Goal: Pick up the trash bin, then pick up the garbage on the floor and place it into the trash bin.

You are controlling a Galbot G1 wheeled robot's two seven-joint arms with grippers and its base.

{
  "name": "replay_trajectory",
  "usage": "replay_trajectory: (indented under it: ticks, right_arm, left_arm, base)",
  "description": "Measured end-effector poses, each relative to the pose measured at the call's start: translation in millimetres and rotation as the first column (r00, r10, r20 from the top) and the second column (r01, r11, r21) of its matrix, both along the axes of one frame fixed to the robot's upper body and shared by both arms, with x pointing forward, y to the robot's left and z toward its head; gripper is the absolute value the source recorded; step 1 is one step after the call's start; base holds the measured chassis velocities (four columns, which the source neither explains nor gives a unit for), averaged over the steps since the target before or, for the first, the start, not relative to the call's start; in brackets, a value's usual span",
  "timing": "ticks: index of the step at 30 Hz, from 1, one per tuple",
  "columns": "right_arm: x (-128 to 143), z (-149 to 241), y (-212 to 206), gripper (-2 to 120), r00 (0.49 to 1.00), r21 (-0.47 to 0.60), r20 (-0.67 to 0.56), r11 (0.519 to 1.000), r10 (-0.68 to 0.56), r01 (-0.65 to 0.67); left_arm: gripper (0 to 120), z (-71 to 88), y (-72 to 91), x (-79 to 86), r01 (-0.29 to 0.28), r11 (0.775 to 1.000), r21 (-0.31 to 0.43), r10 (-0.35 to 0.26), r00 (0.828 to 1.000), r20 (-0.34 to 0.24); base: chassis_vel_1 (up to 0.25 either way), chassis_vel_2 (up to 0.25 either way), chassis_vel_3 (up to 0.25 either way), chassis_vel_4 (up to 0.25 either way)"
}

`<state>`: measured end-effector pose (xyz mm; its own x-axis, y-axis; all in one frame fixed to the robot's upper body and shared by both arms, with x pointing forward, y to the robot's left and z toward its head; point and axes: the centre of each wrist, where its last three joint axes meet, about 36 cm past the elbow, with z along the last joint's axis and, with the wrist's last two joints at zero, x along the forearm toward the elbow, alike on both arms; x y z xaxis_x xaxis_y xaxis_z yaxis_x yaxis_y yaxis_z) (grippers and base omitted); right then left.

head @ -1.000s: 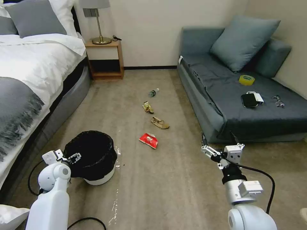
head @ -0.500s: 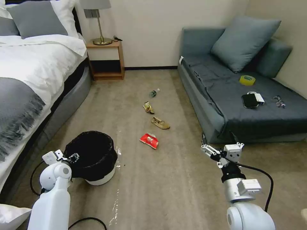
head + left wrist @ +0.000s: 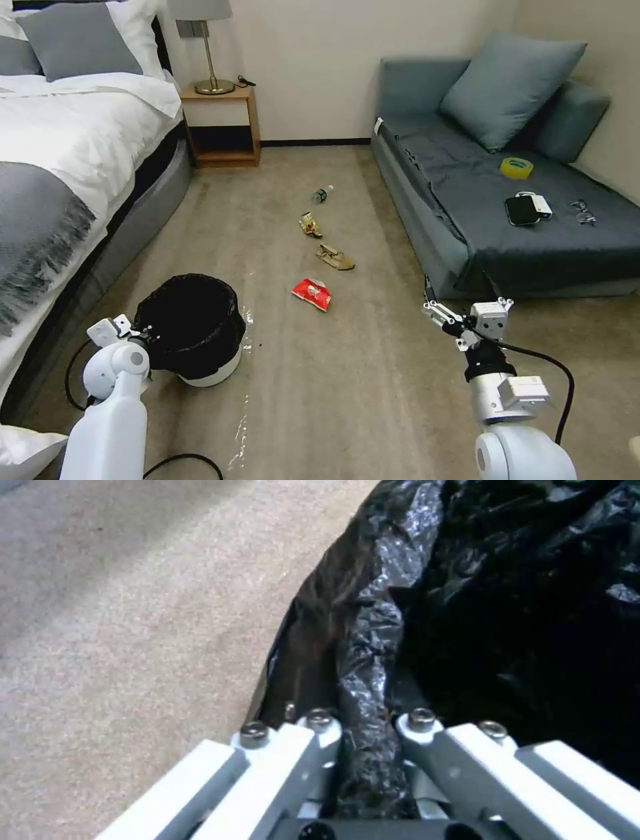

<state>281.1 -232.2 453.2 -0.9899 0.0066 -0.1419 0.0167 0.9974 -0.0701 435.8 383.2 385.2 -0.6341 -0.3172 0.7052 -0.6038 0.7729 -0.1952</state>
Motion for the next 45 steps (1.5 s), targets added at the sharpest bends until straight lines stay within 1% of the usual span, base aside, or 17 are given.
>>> replay_trajectory:
  ticks: [3,5,6,7,9,10,11,12,15,16,17,20,21,23,25,33,45]
  right_arm:
    - [0.1,0.2,1.0,100,1.0,0.022,0.015,1.0,-0.01,0.01]
    - [0.1,0.4,1.5,100,0.999,0.046,0.035,0.999,-0.027,0.025]
    - [0.0,0.9,1.6,100,0.998,0.069,0.052,0.997,-0.033,0.029]
    - [0.0,0.9,1.6,100,0.998,0.069,0.052,0.997,-0.033,0.029]
    - [-0.6,3.1,1.1,100,0.997,0.098,0.073,0.995,-0.035,0.028]
    - [-0.7,3.6,1.0,100,0.996,0.102,0.076,0.994,-0.035,0.027]
    - [-1.1,5.4,0.6,100,0.995,0.117,0.091,0.993,-0.031,0.021]
    - [-1.1,5.4,0.6,100,0.995,0.117,0.091,0.993,-0.031,0.021]
    - [-1.5,7.9,0.2,100,0.991,0.137,0.131,0.991,-0.006,-0.012]
    - [-1.5,7.9,-0.3,100,0.99,0.139,0.143,0.99,-0.001,-0.019]
    - [-1.5,7.9,-0.3,100,0.99,0.139,0.143,0.99,-0.001,-0.019]
    - [-0.7,5.0,-2.4,100,0.984,0.151,0.178,0.988,0.012,-0.039]
    - [-0.7,5.0,-2.4,100,0.984,0.151,0.178,0.988,0.012,-0.039]
    - [-0.5,3.1,-3.9,100,0.984,0.15,0.18,0.988,0.017,-0.045]
    - [-0.5,2.0,-5.4,100,0.983,0.143,0.179,0.988,0.031,-0.057]
    - [0.1,-2.3,-7.4,100,0.981,0.122,0.181,0.988,0.069,-0.092]
    - [-2.0,-3.7,-9.8,100,0.981,0.113,0.18,0.989,0.072,-0.094]
  left_arm:
    - [3,4.1,-0.6,-3.9,-0.003,1.0,-0.005,0.003,1.0,0.01]
    - [3,10.2,-1.9,-8.4,0.001,1.0,-0.003,-0.001,1.0,0.022]
    - [3,18.0,-4.1,-12.1,0.01,1.0,0.002,-0.01,0.999,0.037]
    - [3,18.0,-4.1,-12.1,0.01,1.0,0.002,-0.01,0.999,0.037]
    - [2,38.0,-7.2,-20.0,0.016,1.0,0.024,-0.018,0.996,0.087]
    - [2,41.9,-7.7,-21.6,0.018,0.999,0.03,-0.02,0.995,0.097]
    - [2,56.5,-10.5,-28.7,0.021,0.998,0.053,-0.028,0.991,0.133]
    - [2,56.5,-10.5,-28.7,0.021,0.998,0.053,-0.028,0.991,0.133]
    - [2,78.6,-18.2,-47.8,0.026,0.994,0.105,-0.045,0.981,0.187]
    - [2,81.5,-20.4,-53.7,0.027,0.991,0.129,-0.051,0.98,0.191]
    - [2,81.5,-20.4,-53.7,0.027,0.991,0.129,-0.051,0.98,0.191]
    - [2,82.7,-25.6,-74.4,0.028,0.971,0.239,-0.071,0.982,0.172]
    - [2,82.7,-25.6,-74.4,0.028,0.971,0.239,-0.071,0.982,0.172]
    - [2,78.7,-29.6,-85.8,0.033,0.956,0.291,-0.08,0.985,0.151]
    - [2,75.9,-34.1,-93.8,0.039,0.949,0.314,-0.087,0.986,0.141]
    - [2,77.6,-40.2,-103.3,0.042,0.942,0.333,-0.1,0.983,0.157]
    - [2,77.3,-40.4,-102.8,0.034,0.945,0.327,-0.096,0.98,0.175]
  base:
    - [0.0,0.0,0.0,0.0]
    - [0.0,0.0,0.0,0.0]
    - [0.0,0.0,0.0,0.0]
    - [0.0,0.0,0.0,0.0]
    - [0.0,0.0,0.0,0.0]
    - [0.0,0.0,0.0,0.0]
    - [0.0,0.0,0.0,0.0]
    - [0.0,0.0,0.0,0.0]
    - [0.0,0.0,0.0,0.0]
    - [0.0,0.0,0.0,0.0]
    - [0.0,0.0,0.0,0.0]
    - [0.0,0.0,0.0,0.0]
    - [0.0,0.0,0.0,0.0]
    - [0.0,0.0,0.0,0.0]
    - [0.0,0.0,0.0,0.0]
    - [0.0,0.0,0.0,0.0]
    - [-0.076,0.064,0.066,-0.07]
